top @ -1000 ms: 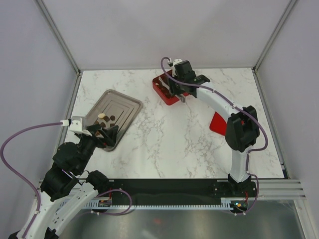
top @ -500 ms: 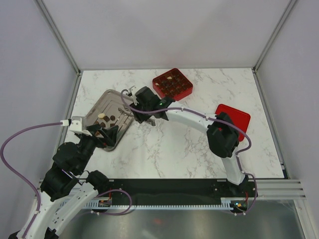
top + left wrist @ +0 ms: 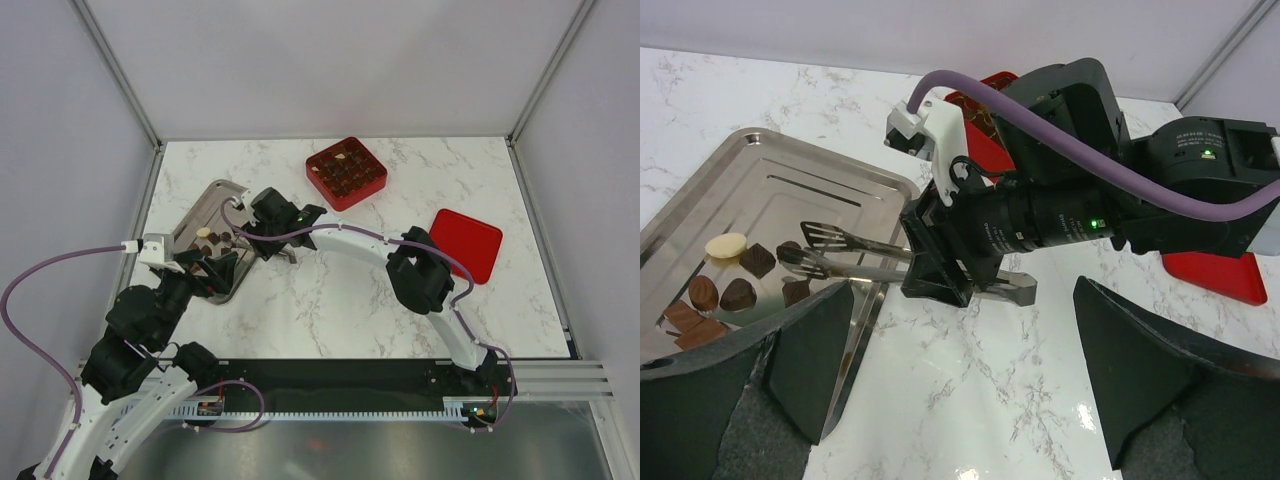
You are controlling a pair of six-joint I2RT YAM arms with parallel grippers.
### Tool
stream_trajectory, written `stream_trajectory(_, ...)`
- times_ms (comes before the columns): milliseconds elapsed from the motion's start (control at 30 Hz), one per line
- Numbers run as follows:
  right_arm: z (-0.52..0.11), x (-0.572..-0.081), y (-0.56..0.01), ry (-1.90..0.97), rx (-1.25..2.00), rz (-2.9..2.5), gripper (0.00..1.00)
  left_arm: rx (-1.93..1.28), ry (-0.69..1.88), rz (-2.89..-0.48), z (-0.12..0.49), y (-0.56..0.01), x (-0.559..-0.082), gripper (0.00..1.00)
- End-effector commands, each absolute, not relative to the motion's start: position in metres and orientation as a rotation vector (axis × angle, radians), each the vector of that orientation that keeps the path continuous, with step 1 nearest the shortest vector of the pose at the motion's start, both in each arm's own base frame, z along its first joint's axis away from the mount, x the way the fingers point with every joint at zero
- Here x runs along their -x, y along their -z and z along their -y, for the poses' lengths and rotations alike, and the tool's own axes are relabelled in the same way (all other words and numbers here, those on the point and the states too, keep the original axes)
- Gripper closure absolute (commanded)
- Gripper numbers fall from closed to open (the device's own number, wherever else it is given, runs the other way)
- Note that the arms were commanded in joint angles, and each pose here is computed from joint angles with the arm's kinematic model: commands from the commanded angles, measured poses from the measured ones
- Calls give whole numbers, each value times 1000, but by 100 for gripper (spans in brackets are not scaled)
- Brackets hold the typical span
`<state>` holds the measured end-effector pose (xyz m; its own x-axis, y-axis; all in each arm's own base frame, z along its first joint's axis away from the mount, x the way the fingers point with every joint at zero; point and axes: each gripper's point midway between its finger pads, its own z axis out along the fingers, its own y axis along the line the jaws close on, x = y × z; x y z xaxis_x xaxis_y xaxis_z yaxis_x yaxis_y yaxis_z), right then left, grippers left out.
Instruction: Pack the chocolate
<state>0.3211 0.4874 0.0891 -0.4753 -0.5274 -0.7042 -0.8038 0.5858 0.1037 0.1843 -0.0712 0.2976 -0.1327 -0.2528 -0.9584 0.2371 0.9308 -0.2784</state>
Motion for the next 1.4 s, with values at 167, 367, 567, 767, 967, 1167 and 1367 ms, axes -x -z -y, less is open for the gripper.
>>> stream_trajectory(167,-510,-328,-98,-615,1048,-2127,48,5,404,-1603,69,-309,-187,0)
stream_trajectory(367,-507,-331,-96,-589,1043,-2130,54,5,402,-1608,69,-308,-188,0)
stream_trajectory(567,-495,-334,-113,-542,1017,-2112,59,9,405,-1603,68,-309,-187,0)
stream_trajectory(767,-483,-340,-139,-557,969,-2093,61,7,405,-1604,69,-308,-187,0)
stream_trajectory(967,-464,-357,-164,-597,863,-2103,62,9,406,-1600,68,-309,-186,0)
stream_trajectory(1167,-415,-389,-180,-539,734,-2126,62,10,407,-1601,68,-309,-186,0)
stream_trajectory(1367,-333,-428,-185,-384,542,-2170,63,6,407,-1604,69,-308,-187,0)
